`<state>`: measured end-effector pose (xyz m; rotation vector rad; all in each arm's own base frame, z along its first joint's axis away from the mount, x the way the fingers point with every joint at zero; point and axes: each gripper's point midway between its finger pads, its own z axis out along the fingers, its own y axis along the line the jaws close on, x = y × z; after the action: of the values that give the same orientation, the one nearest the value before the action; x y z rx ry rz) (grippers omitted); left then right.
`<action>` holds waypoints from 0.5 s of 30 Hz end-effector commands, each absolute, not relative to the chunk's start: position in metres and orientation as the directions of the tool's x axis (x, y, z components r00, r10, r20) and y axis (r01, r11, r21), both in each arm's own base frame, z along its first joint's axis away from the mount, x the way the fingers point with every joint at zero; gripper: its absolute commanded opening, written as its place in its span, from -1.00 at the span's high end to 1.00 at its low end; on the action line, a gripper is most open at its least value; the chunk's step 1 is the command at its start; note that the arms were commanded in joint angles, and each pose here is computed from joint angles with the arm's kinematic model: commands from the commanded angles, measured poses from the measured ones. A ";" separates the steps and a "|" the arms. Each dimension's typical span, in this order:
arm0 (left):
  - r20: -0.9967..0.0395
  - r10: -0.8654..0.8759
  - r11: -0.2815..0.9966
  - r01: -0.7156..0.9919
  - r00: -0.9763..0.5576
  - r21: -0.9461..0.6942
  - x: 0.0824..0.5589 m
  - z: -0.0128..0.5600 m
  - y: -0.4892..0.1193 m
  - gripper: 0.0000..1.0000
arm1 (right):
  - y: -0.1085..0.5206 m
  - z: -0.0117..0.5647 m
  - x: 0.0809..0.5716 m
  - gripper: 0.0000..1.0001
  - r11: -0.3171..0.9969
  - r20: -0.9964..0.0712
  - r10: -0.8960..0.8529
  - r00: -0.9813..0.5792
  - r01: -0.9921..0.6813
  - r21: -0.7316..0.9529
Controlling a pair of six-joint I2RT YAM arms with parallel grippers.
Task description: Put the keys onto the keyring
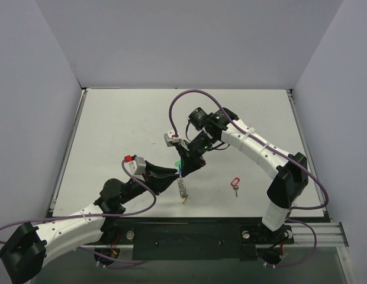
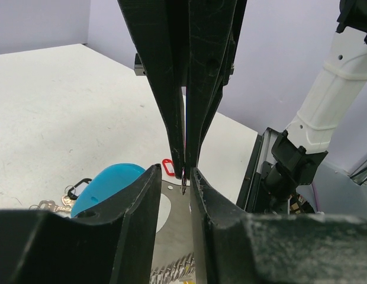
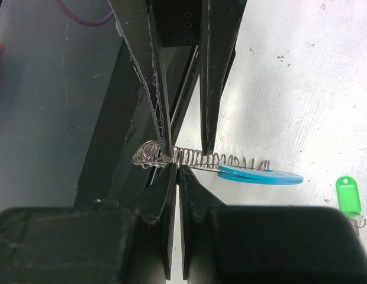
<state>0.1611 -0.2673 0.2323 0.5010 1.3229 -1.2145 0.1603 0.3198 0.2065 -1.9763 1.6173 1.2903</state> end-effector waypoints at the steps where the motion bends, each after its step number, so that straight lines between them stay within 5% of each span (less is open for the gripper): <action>1: -0.897 -0.402 0.316 0.892 -0.183 -0.324 0.156 0.243 -0.270 0.31 | 0.321 0.218 0.150 1.00 -0.359 -0.788 -0.613 -0.065 -0.865 0.351; 15: -0.901 -0.379 0.302 0.892 -0.211 -0.336 0.156 0.236 -0.276 0.44 | 0.322 0.219 0.150 1.00 -0.361 -0.789 -0.611 -0.069 -0.862 0.355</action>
<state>0.1593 -0.2744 0.2192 0.5291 1.3672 -1.2392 0.1600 0.3200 0.2068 -1.9739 1.6192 1.2942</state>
